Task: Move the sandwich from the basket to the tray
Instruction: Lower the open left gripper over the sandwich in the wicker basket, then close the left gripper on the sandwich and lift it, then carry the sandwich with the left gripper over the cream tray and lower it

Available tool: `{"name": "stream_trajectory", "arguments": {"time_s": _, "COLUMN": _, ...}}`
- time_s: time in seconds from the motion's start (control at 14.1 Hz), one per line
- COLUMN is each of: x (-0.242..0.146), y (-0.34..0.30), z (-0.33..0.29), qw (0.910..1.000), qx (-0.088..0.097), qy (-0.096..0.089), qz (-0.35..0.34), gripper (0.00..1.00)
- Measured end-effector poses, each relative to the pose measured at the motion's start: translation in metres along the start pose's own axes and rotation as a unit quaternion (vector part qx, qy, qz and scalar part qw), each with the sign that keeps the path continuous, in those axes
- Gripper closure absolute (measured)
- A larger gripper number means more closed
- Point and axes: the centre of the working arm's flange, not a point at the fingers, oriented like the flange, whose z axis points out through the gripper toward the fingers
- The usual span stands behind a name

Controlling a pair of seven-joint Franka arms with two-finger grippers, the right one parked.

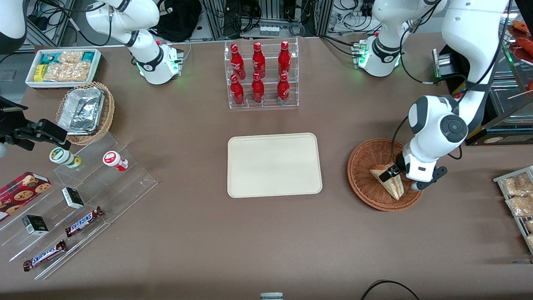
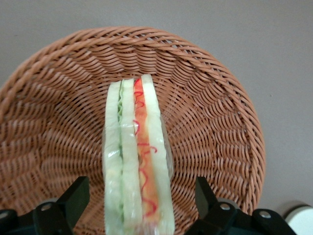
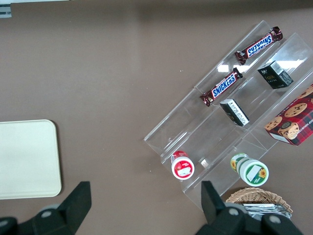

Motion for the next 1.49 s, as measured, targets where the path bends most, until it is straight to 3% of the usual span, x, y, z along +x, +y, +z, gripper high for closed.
{"name": "stream_trajectory", "arguments": {"time_s": 0.5, "x": 0.01, "y": 0.006, "z": -0.013, "qw": 1.0, "qx": -0.003, "qy": 0.004, "qz": -0.001, "gripper": 0.7}}
{"name": "stream_trajectory", "arguments": {"time_s": 0.78, "x": 0.02, "y": 0.024, "z": -0.088, "qw": 0.9994, "qx": 0.027, "qy": -0.02, "qz": 0.006, "gripper": 0.76}}
{"name": "stream_trajectory", "arguments": {"time_s": 0.99, "x": 0.003, "y": 0.066, "z": -0.165, "qw": 0.9975, "qx": 0.043, "qy": -0.04, "qz": 0.041, "gripper": 0.77}}
{"name": "stream_trajectory", "arguments": {"time_s": 1.2, "x": -0.038, "y": 0.117, "z": -0.196, "qw": 0.9952, "qx": 0.043, "qy": -0.036, "qz": 0.081, "gripper": 0.77}}
{"name": "stream_trajectory", "arguments": {"time_s": 1.49, "x": -0.125, "y": 0.188, "z": -0.168, "qw": 0.9887, "qx": 0.062, "qy": -0.043, "qz": 0.13, "gripper": 0.77}}
